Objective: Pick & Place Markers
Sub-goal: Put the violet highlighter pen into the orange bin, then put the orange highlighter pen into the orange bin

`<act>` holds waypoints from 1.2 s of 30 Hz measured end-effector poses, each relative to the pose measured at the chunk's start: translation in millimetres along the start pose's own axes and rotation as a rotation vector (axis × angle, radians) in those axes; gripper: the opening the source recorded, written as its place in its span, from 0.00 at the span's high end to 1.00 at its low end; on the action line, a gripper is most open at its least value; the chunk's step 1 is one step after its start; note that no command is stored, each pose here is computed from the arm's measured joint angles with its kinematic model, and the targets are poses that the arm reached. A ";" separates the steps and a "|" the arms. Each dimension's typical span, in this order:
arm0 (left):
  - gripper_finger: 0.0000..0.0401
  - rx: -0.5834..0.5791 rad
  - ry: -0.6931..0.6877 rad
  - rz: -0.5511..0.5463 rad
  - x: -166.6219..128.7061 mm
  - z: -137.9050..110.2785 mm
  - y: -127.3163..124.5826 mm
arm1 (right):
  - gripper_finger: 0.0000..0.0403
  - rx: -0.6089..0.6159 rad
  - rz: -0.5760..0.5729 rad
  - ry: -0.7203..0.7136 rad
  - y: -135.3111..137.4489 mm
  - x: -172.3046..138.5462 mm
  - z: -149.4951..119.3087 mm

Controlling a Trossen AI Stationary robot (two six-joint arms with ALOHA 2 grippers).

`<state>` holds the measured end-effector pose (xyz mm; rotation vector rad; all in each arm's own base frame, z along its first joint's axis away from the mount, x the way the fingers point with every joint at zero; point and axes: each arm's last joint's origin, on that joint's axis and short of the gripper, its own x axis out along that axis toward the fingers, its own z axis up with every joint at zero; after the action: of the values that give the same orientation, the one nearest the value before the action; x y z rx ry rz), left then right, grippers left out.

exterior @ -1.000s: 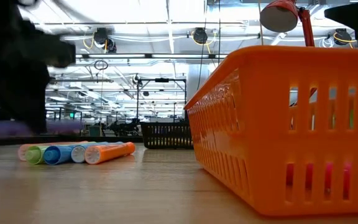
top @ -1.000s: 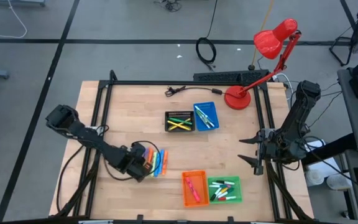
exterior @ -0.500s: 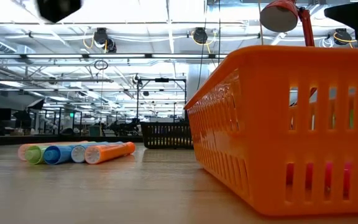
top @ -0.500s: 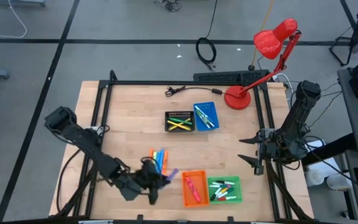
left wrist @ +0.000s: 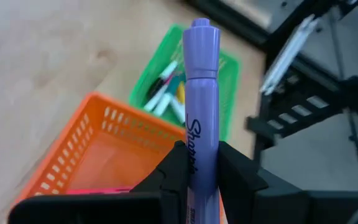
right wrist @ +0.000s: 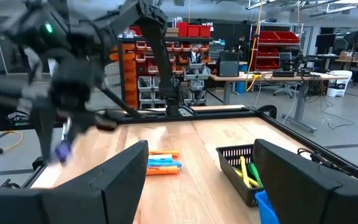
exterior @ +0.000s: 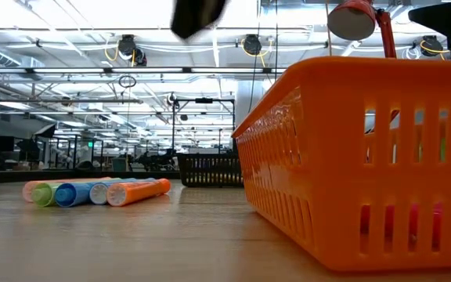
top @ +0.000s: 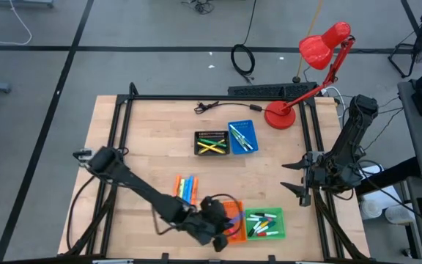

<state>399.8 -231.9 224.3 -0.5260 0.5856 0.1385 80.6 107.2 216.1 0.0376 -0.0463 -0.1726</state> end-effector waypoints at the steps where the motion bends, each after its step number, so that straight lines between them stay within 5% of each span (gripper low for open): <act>1: 0.84 -0.001 0.016 0.005 6.6 -1.9 2.1 | 0.31 0.001 0.000 0.000 0.0 0.0 0.2; 12: 0.83 -0.126 0.076 0.088 35.6 -34.6 13.6 | 0.31 0.000 -0.001 0.000 0.0 0.0 0.1; 25: 0.54 -0.017 0.086 0.097 37.9 -28.0 19.5 | 0.31 0.001 -0.001 0.000 0.0 0.0 0.2; 32: 0.50 -0.025 0.143 0.024 14.0 2.4 18.5 | 0.31 0.001 -0.001 0.000 -0.1 0.0 0.2; 36: 0.50 -0.064 0.238 0.129 -13.6 5.4 23.2 | 0.31 0.000 -0.002 0.000 -0.1 0.0 0.1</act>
<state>384.9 -208.8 225.6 -0.5713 0.8496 0.2194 80.6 107.1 216.3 0.0376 -0.0462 -0.1741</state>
